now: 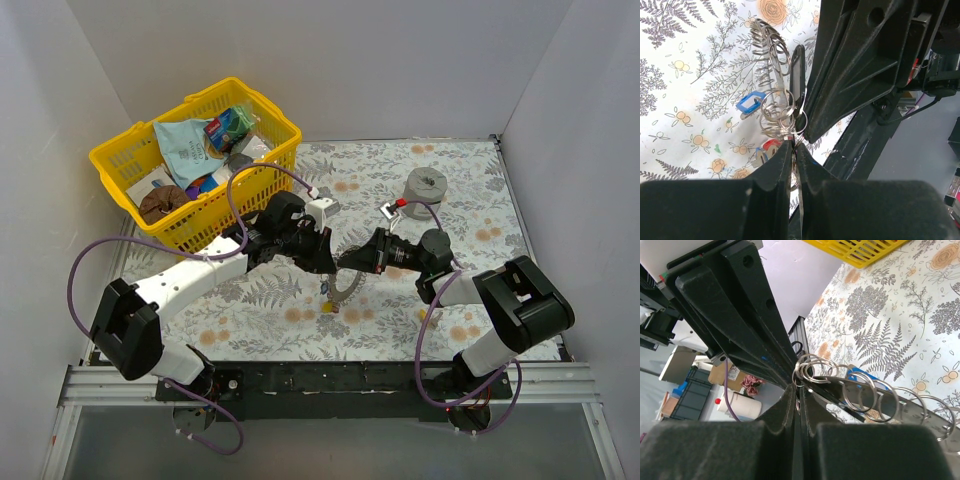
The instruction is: Put the keys on the keyring
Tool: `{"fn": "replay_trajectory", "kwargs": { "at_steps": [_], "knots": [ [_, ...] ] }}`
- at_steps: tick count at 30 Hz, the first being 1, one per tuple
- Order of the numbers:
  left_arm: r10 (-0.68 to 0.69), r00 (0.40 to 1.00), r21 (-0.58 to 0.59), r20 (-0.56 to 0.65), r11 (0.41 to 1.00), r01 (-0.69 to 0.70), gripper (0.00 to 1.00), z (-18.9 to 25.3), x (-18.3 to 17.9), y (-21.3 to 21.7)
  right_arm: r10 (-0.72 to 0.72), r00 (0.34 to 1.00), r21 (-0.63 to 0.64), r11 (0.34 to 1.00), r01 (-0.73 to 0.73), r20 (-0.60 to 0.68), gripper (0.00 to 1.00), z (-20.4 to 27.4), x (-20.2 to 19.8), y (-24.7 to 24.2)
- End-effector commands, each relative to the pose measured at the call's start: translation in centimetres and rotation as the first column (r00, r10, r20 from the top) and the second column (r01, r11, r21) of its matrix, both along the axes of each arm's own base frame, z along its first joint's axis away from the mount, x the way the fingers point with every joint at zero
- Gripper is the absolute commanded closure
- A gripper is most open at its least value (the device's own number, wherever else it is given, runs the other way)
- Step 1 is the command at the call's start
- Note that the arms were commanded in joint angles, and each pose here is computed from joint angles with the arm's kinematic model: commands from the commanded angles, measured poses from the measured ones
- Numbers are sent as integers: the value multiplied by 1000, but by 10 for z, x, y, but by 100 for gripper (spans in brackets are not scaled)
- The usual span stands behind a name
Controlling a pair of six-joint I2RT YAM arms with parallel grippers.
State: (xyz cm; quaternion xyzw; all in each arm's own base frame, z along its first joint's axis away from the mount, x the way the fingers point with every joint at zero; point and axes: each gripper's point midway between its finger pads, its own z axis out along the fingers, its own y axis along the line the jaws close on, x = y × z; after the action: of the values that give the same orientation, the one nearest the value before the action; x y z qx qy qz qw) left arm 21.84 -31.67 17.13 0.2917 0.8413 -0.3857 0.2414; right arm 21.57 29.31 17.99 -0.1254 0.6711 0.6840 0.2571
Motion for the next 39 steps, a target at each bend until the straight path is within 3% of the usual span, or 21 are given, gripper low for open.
{"fn": "replay_trajectory", "kwargs": {
  "at_steps": [1, 4, 6, 8, 9, 12, 16, 29, 39],
  "knots": [
    [-22, 993, -139, 118, 990, 38, 100, 47, 4, -15, 82, 971, 86, 991, -104, 227, 96, 36, -17, 9],
    [-21, 992, -143, 122, 989, 39, 99, 50, 6, -17, 84, 969, 84, 991, -106, 231, 99, 37, -17, 10],
    [-16, 992, -137, 121, 990, 32, 92, 48, 7, -16, 83, 966, 83, 991, -107, 244, 99, 39, -16, 10],
    [4, 991, -128, 131, 992, 13, 81, 48, 9, -13, 87, 966, 68, 992, -107, 242, 99, 39, -14, 12],
    [12, 991, -121, 131, 993, 4, 68, 47, 9, -11, 84, 958, 61, 993, -104, 276, 99, 42, -13, 12],
    [36, 987, -110, 158, 994, -18, 52, 50, 10, -4, 95, 953, 22, 994, -106, 288, 99, 43, -10, 13],
    [63, 976, -113, 208, 993, -40, 42, 57, 13, 6, 109, 930, -47, 994, -99, 350, 99, 41, -3, 15],
    [47, 926, -156, 375, 988, 14, 40, 98, 12, 29, 228, 886, -158, 971, -178, 403, 99, 45, -1, 19],
    [-88, 829, -152, 553, 967, 204, 41, 117, -17, 40, 338, 784, -141, 940, -311, 520, 99, 78, -15, 12]
  ]
}}
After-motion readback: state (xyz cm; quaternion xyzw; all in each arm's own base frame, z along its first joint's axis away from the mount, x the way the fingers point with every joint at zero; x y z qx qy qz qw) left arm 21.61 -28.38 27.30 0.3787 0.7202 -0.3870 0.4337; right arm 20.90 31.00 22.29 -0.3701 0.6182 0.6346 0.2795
